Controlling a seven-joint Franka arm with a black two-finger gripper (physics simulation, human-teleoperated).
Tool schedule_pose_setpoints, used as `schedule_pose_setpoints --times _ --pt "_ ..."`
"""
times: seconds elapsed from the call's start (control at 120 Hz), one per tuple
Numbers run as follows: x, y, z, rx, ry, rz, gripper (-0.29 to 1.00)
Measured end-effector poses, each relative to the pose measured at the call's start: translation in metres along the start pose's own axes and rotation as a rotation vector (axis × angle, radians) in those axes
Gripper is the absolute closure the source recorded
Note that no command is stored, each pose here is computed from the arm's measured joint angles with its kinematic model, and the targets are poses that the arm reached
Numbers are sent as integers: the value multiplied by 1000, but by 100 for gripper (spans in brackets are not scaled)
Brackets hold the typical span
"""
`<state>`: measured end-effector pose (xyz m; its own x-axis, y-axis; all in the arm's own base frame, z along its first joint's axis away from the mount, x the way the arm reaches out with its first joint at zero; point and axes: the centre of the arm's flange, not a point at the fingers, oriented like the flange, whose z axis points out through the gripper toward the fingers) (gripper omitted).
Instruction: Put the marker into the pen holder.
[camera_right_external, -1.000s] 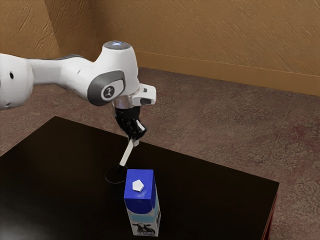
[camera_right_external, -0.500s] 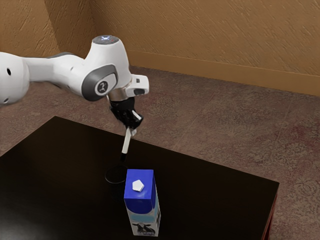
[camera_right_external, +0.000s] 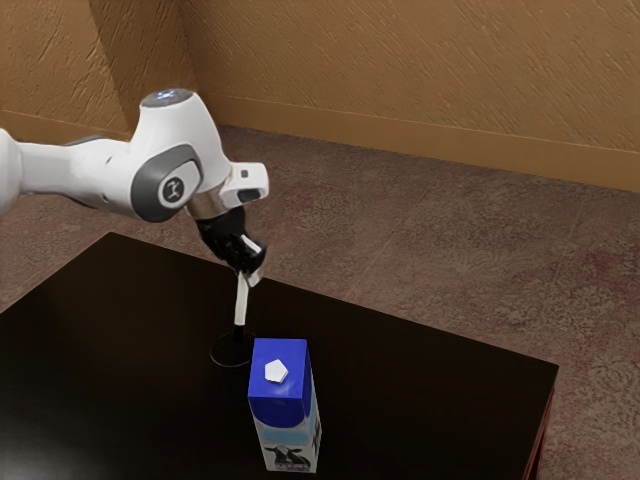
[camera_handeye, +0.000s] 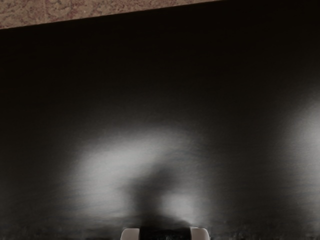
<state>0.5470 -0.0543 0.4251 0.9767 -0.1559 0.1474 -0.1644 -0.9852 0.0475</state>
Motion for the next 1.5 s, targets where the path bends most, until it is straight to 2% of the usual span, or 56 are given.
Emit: schedule_pose_setpoints --times 0.325,0.658,0.808,1.108,1.5 --pt "-9 -9 -5 -7 12 2 69" --pt "-21 4 -15 -26 77 39 69" --pt "-30 3 -6 -29 72 40 69" --pt "-25 0 -9 -64 164 40 69" --pt "-39 -5 7 -80 109 71 69"
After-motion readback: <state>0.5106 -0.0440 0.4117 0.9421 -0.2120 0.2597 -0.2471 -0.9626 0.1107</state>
